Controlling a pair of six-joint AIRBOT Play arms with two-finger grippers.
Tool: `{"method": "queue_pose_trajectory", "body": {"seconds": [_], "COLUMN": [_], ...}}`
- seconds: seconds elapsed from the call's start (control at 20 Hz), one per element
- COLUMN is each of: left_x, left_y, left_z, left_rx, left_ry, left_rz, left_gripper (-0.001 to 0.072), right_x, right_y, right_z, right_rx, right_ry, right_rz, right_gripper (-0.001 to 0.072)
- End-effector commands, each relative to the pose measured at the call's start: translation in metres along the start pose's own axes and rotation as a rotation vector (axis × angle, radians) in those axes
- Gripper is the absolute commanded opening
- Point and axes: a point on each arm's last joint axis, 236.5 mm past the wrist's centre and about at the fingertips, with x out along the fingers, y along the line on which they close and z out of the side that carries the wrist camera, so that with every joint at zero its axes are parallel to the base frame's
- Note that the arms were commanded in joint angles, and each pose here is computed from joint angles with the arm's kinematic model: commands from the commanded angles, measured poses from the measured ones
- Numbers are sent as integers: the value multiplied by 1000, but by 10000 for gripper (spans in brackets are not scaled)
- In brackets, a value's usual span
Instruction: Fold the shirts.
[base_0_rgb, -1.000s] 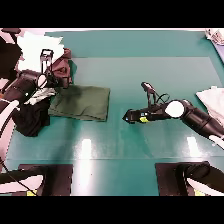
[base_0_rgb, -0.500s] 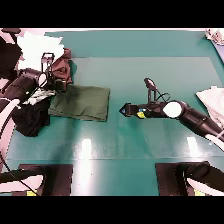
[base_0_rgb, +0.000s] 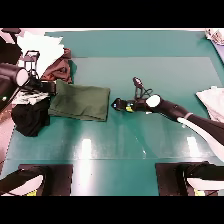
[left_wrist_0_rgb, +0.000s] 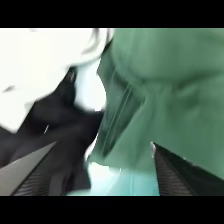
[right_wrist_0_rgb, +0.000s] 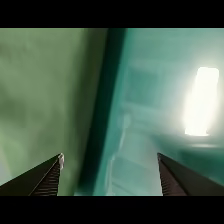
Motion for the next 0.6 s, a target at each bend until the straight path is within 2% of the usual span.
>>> {"method": "queue_pose_trajectory", "body": {"seconds": [0.0, 0.3, 0.35, 0.4, 0.45, 0.5, 0.55], "left_x": [-30, -52, -53, -54, -54, -54, -54], "left_y": [14, 20, 21, 21, 21, 21, 22], "left_z": [-24, -27, -28, -29, -30, -32, -34], "left_rx": [4, 9, 7, 7, 7, 7, 6], "left_ry": [54, 25, 28, 30, 35, 42, 51], "left_rz": [21, 20, 20, 21, 22, 23, 24], "left_gripper": [699, 700, 700, 699, 699, 700, 699], "right_x": [36, 92, 99, 104, 104, 100, 90], "right_y": [8, 75, 87, 98, 110, 118, 126], "right_z": [15, -9, -15, -18, -16, -10, 1], "right_rx": [5, 13, 2, -12, -29, -53, -88], "right_ry": [19, 137, 149, 154, 151, 149, 151], "right_rz": [37, 217, 232, 247, 266, 285, 305], "right_gripper": [664, 659, 642, 592, 479, 139, 21]}}
